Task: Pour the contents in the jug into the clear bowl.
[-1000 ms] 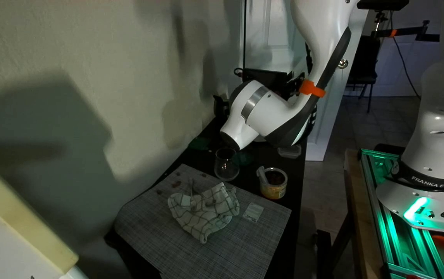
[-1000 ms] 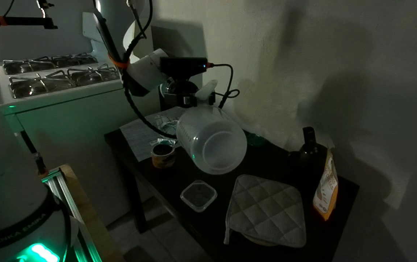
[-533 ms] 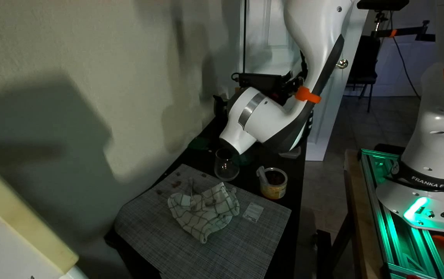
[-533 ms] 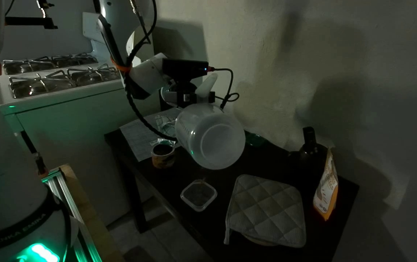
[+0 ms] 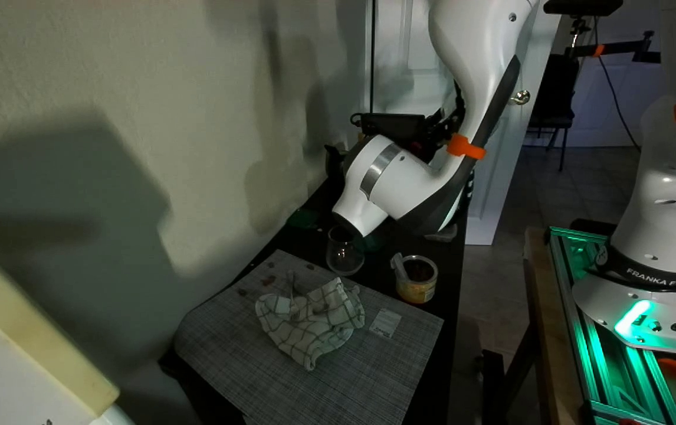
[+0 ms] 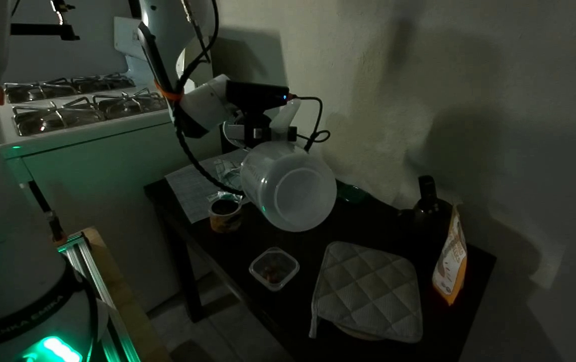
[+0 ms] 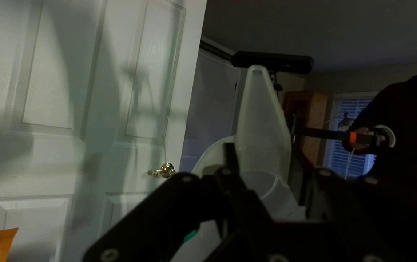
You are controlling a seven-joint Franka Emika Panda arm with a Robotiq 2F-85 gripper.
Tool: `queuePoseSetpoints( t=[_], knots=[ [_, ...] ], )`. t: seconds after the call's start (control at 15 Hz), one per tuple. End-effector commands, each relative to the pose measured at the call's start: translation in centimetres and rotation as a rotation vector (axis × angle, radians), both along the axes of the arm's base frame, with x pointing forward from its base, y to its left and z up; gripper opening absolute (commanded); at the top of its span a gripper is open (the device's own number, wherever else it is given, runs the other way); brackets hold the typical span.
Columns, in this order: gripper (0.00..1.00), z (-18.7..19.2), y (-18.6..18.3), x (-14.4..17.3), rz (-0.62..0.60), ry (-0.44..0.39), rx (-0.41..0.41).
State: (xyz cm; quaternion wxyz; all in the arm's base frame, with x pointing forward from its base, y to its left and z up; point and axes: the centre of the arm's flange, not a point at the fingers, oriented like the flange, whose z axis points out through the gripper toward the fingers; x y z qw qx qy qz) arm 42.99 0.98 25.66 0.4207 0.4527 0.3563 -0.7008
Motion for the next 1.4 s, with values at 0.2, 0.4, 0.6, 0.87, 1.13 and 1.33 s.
queuePoseSetpoints(
  t=[0.2,0.4,0.6,0.87,1.13,1.33],
  knots=[
    [0.12,8.1,-5.1,-0.1,-0.084,-0.181,0.245],
    [0.12,12.4,-8.1,-1.7,-0.176,-0.245,0.354],
    [0.12,15.5,-11.4,-3.1,-0.292,-0.299,0.47],
    [0.12,18.5,-15.5,-4.4,-0.431,-0.36,0.626],
    [0.12,20.4,-18.1,-5.6,-0.501,-0.487,0.469],
    [0.12,21.0,-17.3,-4.5,-0.33,-0.557,0.514]
  ],
)
